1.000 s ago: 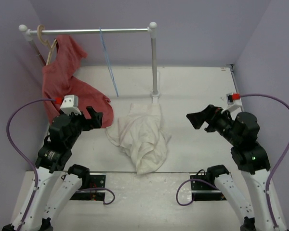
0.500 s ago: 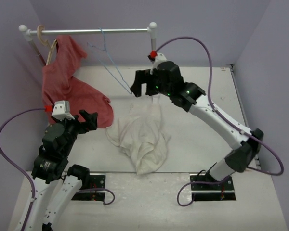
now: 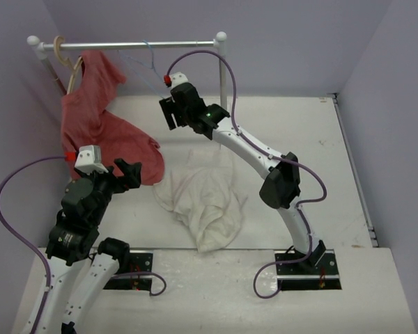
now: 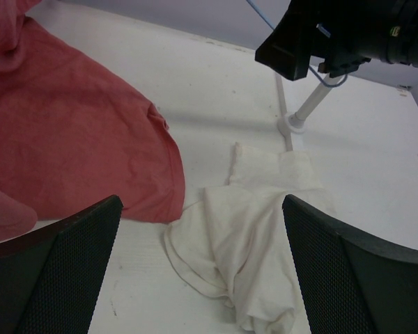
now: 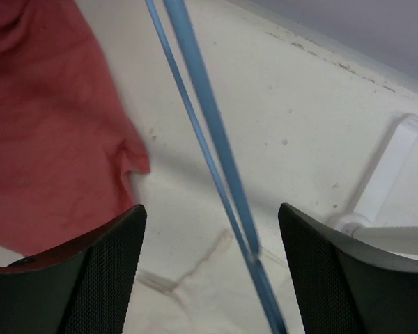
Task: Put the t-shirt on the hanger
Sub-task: Pick up the hanger from the clothesline.
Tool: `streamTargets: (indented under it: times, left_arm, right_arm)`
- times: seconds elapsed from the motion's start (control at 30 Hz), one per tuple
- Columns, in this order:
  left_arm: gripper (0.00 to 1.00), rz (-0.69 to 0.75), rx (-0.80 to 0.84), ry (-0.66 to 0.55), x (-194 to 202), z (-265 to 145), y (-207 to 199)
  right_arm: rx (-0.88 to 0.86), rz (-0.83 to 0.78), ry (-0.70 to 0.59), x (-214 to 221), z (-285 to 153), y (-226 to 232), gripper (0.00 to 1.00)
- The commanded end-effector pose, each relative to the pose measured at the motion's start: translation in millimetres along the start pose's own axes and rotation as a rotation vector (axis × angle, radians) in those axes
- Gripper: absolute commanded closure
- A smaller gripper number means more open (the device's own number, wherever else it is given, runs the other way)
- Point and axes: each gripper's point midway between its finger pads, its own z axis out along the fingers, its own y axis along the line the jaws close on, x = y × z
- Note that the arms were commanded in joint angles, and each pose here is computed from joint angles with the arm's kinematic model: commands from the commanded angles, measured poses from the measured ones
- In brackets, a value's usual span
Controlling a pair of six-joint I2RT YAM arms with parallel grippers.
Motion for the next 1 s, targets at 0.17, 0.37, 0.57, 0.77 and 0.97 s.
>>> streamTargets:
  times: [0.17,0.37,0.57,0.77,0.97]
  left_arm:
    - [0.00,-0.010,0.005,-0.021,-3.2,2.0,-1.3]
    - [0.00,-0.011,0.011,-0.023,-3.3,1.6,-2.1]
    - [0.00,-0.007,0.014,-0.017,-2.6,2.1,-2.8]
    - [0.00,-0.008,0.018,-0.023,-3.4,1.0,-3.1]
    - [0.00,-0.009,0.020,-0.026,-4.0,0.3,-3.4]
  right_arm:
    - [-0.029,0.008,-0.140,-48.6,-23.6,-6.0,0.62]
    - [-0.096,0.046,-0.135,-46.3,-28.3,6.3,0.67]
    - [-0.124,0.065,-0.143,-52.1,-36.8,10.1,0.90]
    - [-0.142,0.118,-0.162,-63.9,-54.8,10.4,1.00]
    - [-0.193,0.175,-0.229,-94.4,-102.6,8.5,1.00]
